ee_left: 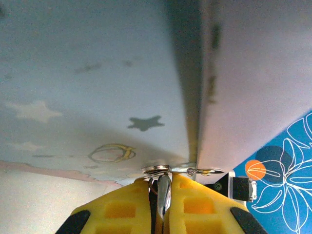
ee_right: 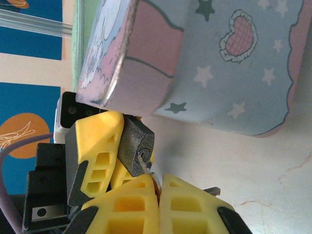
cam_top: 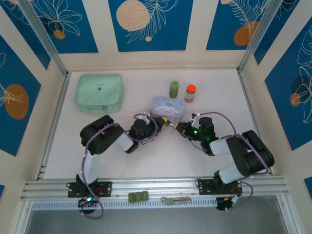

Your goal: Unlock the padlock with the key

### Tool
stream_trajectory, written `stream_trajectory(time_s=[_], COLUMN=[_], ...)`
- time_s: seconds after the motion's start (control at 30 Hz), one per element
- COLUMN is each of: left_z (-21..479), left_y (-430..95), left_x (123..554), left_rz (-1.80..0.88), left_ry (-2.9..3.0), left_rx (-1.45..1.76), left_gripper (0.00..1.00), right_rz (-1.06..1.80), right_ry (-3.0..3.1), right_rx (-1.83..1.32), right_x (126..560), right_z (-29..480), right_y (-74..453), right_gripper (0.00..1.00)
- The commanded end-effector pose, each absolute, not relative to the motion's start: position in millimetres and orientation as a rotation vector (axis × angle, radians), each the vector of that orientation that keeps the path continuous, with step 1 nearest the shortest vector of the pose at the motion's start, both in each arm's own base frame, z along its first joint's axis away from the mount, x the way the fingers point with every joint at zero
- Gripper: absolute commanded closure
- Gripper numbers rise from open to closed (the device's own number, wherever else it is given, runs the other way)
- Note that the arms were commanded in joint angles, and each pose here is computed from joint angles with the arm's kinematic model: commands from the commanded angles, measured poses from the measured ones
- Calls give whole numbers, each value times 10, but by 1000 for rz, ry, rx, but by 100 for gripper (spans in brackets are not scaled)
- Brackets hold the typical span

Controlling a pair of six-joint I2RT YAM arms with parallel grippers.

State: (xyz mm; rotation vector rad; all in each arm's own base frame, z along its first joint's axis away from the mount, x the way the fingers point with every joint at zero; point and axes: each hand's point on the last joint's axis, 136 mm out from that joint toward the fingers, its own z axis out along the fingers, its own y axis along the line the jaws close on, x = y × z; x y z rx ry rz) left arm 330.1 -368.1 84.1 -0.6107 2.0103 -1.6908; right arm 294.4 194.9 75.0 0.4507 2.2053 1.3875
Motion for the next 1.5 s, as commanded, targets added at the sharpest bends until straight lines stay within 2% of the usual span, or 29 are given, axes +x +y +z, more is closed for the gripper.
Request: stream_trajectory(time_s=[0.0,0.73,1.13,1.47], left_z=[1100,1158,1200,1279], left_y=[-3725,-3724,-3751,-3836], left_x=[3318,3304,3147,3125], left_rz=[-1773,-1794,-1819,-1876], left_ry=[1920,1900,1908,1891], left_rx=[-581,-577,-573,-560], left_gripper=[100,100,100,100], right_rz=[1426,1471,1576,1579], right_ry=[2176,2156,2049,2089], right_rx=[413,380,396,311], right_x=[2992,2976,3152,3023], right_z=[848,863,1004,876], right_y=[2025,2137,2247,2327], right_gripper=[100,100,100,100])
